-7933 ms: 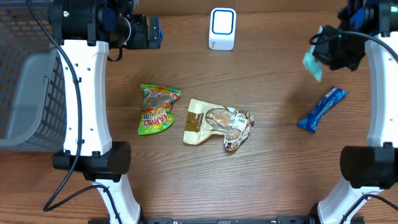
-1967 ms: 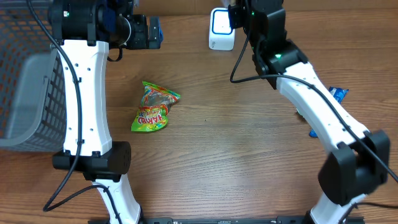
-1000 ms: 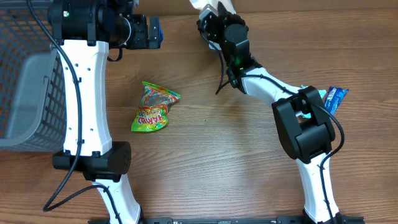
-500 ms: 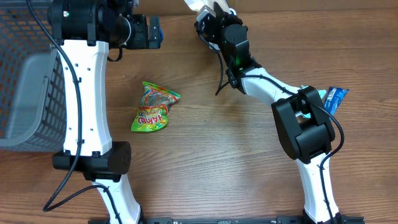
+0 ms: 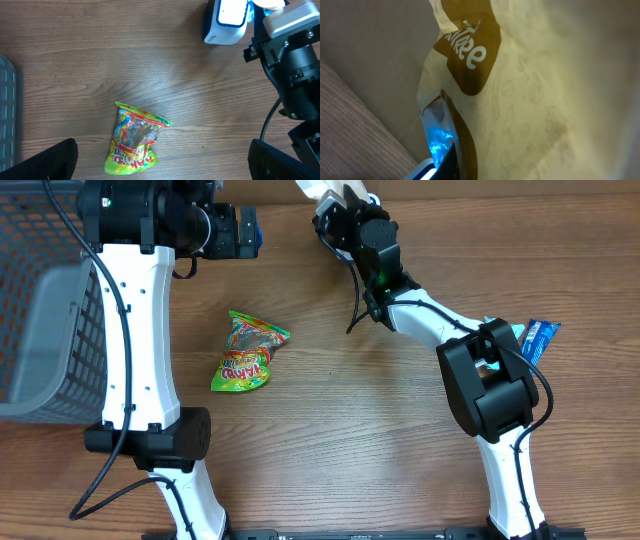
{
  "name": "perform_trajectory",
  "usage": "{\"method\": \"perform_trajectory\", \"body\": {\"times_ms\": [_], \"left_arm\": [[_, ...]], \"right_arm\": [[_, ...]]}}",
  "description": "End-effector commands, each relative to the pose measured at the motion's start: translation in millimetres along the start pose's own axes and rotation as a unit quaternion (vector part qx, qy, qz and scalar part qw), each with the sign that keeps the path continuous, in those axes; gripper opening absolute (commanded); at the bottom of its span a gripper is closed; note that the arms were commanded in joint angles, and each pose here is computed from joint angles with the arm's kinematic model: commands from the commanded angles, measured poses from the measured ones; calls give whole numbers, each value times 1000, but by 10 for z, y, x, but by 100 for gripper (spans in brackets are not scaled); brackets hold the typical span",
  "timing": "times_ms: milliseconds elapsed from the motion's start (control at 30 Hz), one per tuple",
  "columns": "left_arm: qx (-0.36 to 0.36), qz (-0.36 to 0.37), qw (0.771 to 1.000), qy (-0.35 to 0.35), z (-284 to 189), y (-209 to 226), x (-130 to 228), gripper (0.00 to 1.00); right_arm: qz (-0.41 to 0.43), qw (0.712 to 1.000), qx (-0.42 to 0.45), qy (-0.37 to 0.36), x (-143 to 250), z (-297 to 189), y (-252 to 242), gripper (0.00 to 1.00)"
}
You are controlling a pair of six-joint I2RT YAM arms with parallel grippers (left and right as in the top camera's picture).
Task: Scan the item barcode
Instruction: 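Lift the cookie bag and hold it over the white scanner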
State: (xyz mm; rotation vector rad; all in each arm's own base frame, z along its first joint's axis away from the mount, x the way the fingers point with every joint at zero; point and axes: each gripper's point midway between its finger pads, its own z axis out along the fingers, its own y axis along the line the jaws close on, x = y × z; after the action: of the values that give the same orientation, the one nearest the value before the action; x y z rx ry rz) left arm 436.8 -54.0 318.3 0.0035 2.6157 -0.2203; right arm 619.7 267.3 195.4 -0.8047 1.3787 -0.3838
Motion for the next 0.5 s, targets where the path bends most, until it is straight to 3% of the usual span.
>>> {"method": "perform_trajectory", "body": {"times_ms": [0,333,467], "left_arm": [[2,-8,1000,-4,-4,8,-28,100],[2,-8,1000,-4,-4,8,-28,100],[2,-8,1000,-4,-4,8,-28,100]], "right_arm": [[1,1000,10,-13,-114,2,-105,4],[1,1000,9,-14,-122,1,-97,4],[7,1000,-1,-27,-312,-43,-8,4]]}}
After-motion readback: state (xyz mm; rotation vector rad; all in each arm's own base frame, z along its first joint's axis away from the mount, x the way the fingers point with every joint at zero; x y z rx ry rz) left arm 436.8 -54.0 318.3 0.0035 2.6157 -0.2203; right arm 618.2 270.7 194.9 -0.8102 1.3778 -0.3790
